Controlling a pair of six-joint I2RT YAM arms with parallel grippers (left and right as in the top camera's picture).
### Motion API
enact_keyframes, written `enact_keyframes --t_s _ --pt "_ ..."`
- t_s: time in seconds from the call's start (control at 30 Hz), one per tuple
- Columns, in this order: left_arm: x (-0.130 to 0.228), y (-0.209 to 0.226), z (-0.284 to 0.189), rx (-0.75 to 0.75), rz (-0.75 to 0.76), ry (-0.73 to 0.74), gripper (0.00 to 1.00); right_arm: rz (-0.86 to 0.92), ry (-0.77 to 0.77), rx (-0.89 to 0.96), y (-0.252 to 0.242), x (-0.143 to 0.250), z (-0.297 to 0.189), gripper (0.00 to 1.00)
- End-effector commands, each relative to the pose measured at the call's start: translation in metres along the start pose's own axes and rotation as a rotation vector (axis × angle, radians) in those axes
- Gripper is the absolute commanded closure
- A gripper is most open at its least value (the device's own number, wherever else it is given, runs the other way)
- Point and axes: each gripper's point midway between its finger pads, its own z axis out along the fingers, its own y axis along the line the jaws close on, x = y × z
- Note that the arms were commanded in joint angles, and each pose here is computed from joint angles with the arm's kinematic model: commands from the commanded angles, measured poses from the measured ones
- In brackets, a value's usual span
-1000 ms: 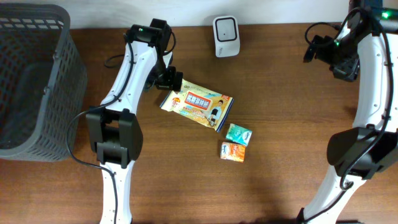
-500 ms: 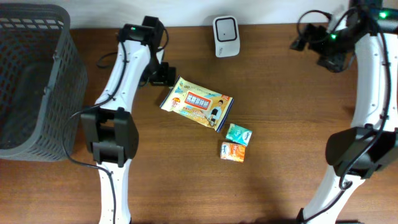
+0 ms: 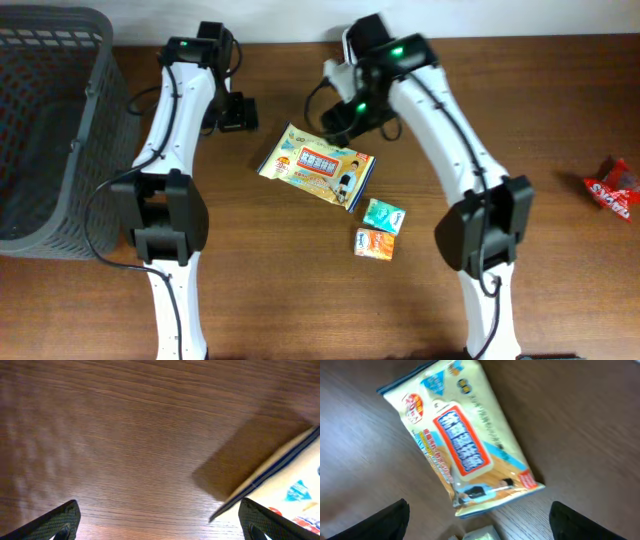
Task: Scan the item barcode
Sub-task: 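Reach the right gripper down and grasp the wipes pack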
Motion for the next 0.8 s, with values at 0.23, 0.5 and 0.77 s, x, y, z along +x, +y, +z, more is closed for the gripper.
enact_keyframes --t_s 0.23,0.5,0.77 --pt "-0.002 0.02 -0.003 -0.019 -0.057 0.0 0.01 -0.244 0.247 0.032 0.046 0.029 0.092 0.02" --pt "0.001 0.021 -0.003 -0.021 -0.056 0.011 0.01 -0.302 0.271 0.146 0.024 0.028 0.105 0.03" --pt "0.001 0.021 -0.003 -0.022 -0.056 0.011 0.01 -0.344 0.275 0.169 0.018 0.026 0.114 0.03"
